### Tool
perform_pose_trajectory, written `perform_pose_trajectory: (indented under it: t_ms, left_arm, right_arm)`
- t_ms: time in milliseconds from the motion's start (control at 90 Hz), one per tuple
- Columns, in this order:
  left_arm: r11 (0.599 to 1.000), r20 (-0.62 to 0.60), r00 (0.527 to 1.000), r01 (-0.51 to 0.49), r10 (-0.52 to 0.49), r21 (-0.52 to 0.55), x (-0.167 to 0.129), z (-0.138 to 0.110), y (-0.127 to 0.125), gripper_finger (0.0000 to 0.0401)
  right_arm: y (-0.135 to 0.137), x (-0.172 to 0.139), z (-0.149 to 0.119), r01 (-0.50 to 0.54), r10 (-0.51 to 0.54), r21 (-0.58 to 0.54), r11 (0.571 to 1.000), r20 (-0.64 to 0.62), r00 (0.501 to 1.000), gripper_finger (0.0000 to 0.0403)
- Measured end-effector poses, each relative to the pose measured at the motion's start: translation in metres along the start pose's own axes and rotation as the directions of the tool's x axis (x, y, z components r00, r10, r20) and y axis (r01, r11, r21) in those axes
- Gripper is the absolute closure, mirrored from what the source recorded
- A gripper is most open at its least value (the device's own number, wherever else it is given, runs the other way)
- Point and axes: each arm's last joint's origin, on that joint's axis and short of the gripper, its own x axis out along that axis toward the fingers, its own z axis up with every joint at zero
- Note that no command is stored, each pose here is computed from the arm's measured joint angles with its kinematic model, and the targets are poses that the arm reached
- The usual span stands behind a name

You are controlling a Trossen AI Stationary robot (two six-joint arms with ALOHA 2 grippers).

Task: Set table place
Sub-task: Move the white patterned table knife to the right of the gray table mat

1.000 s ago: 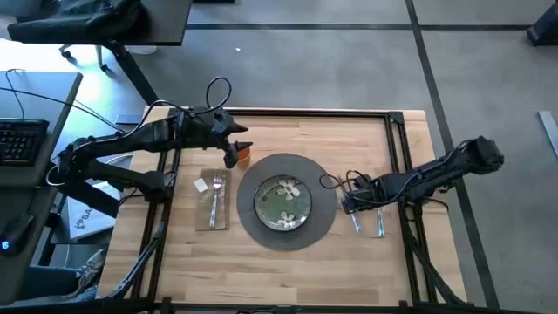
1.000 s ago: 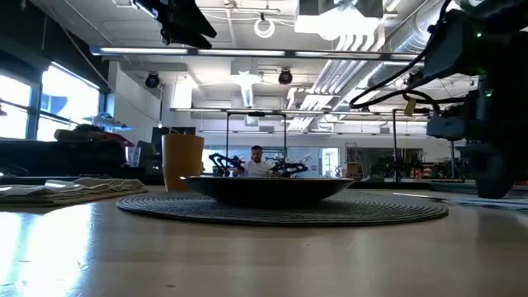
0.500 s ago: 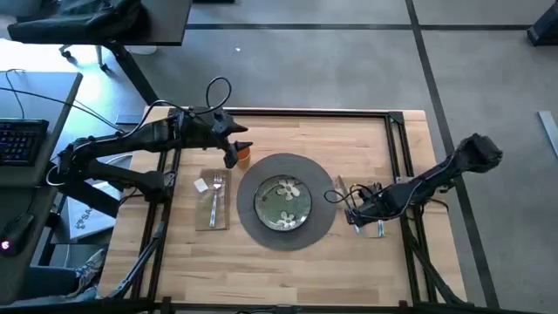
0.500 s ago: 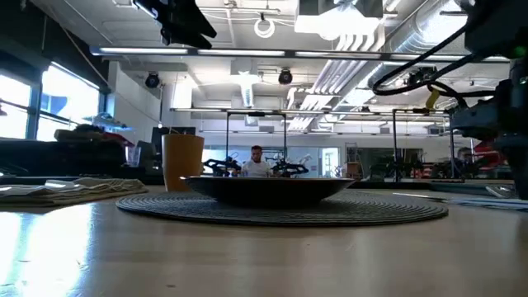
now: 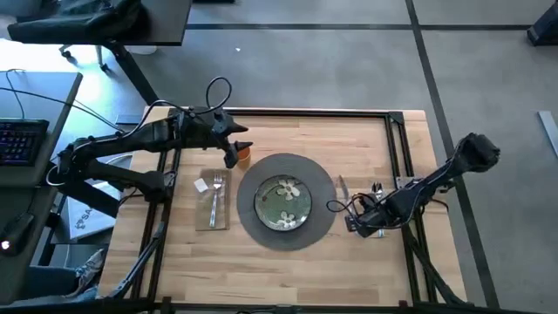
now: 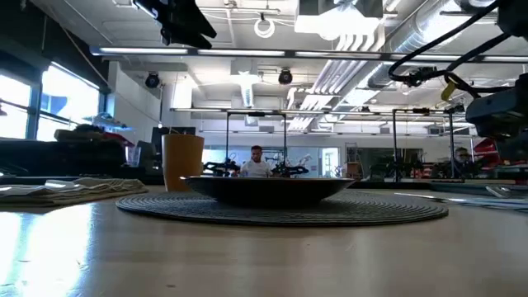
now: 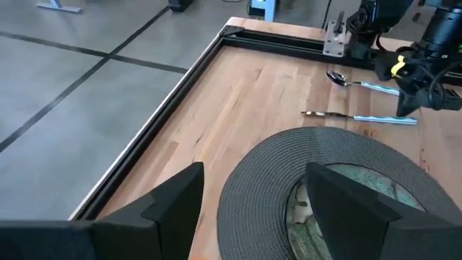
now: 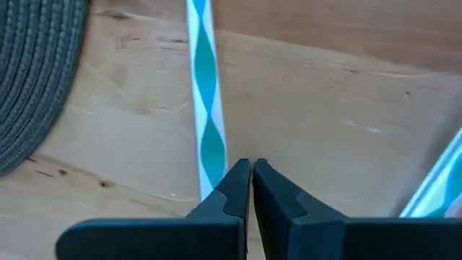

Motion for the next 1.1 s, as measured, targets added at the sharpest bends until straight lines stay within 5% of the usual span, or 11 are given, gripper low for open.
perform_pose_trajectory:
  t_ms: [400,656,1100]
  left_arm:
    - [1.0,-0.003,1.0,0.017,-0.017,0.004,0.0,0.0,-0.001,0.0178]
    - [1.0,-0.004,1.0,0.026,-0.026,0.01,0.0,0.0,-0.001,0.0178]
    - [0.999,-0.004,1.0,0.026,-0.026,0.019,0.0,0.0,-0.001,0.0178]
  right_arm:
    - [0.025,0.008,-0.006,0.037,-0.036,-0.019,0.999,0.053,0.998,0.0403]
    - [0.012,-0.004,0.001,0.176,-0.172,-0.043,0.983,0.082,0.982,0.0403]
    - [0.011,-0.007,0.048,0.282,-0.272,-0.025,0.959,0.201,0.941,0.0403]
